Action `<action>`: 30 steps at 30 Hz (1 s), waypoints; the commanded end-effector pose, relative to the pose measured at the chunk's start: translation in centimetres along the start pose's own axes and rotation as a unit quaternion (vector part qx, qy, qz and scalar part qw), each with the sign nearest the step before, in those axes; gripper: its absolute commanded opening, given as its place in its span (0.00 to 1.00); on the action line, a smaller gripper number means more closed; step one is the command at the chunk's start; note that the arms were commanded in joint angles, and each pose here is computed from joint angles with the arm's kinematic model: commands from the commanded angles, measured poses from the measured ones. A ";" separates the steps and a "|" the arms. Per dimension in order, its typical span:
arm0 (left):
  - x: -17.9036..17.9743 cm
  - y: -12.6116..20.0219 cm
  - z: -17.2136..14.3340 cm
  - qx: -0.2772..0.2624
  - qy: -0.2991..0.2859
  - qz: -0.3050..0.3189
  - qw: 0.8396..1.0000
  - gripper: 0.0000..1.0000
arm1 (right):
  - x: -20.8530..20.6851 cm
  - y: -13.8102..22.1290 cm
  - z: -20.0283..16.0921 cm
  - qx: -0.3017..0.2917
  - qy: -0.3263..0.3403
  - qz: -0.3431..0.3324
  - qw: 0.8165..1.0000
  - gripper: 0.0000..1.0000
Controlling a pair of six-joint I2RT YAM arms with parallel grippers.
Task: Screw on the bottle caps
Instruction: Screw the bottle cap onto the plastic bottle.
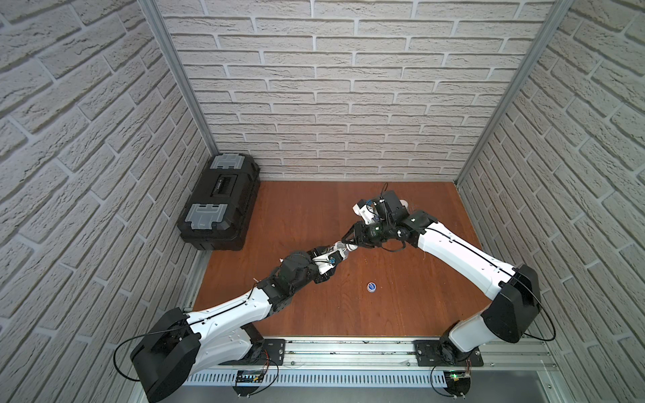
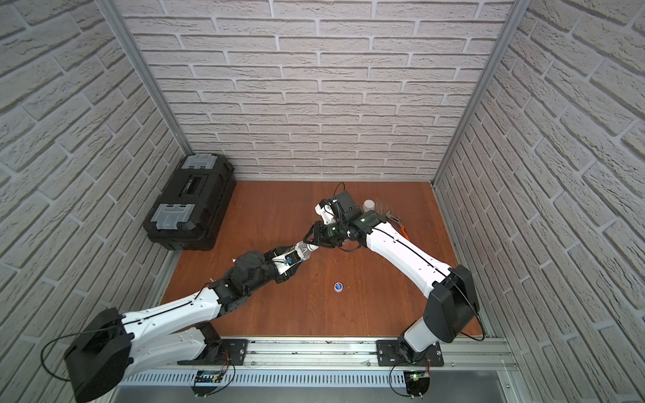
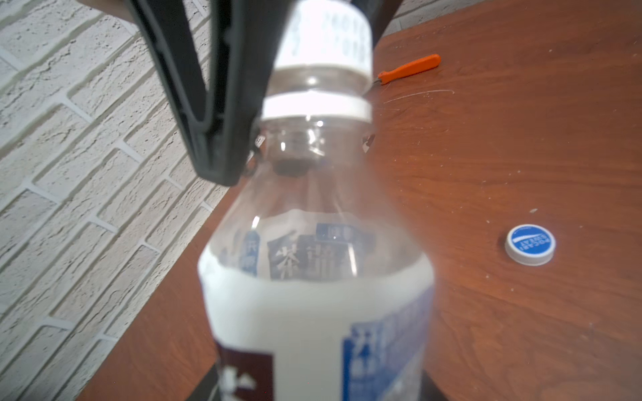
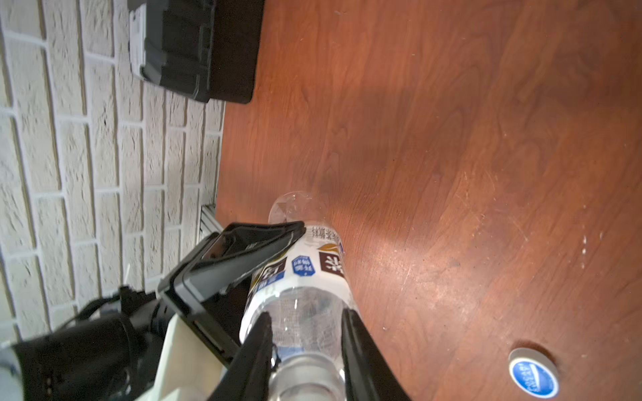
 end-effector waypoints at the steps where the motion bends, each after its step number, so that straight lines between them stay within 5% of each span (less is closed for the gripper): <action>1: 1.9 0.4 5.1 -0.103 -0.033 0.048 0.993 0.40 | 1.4 0.9 1.8 -0.078 -0.052 0.008 0.996 0.44; 8: 1.0 -0.1 3.1 -0.078 -0.008 0.030 0.996 0.39 | 1.7 4.4 2.8 -0.142 -0.021 -0.025 0.989 0.73; 15: 0.9 -0.6 0.3 -0.060 0.066 -0.049 0.995 0.37 | 5.0 9.5 4.1 -0.188 0.197 -0.036 0.961 0.85; 19: 1.5 -0.1 0.0 -0.084 0.121 -0.124 0.981 0.37 | 4.9 10.4 2.4 -0.139 0.399 -0.053 0.905 0.87; 23: 1.7 0.2 0.5 -0.099 0.140 -0.184 0.968 0.37 | 4.0 9.9 0.1 -0.081 0.542 -0.039 0.836 0.78; 30: 1.7 0.5 1.4 -0.108 0.150 -0.242 0.952 0.37 | 5.4 9.7 -2.3 -0.046 0.690 0.059 0.720 0.76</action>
Point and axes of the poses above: each gripper's point midway between its finger pads, its own y axis back along the fingers, its own x axis along the line the jaws close on, z = x × y, the point moved 5 cm from there along y, back along the fingers, and after that the axes turned 3 degrees about y, right-handed, at the moved point
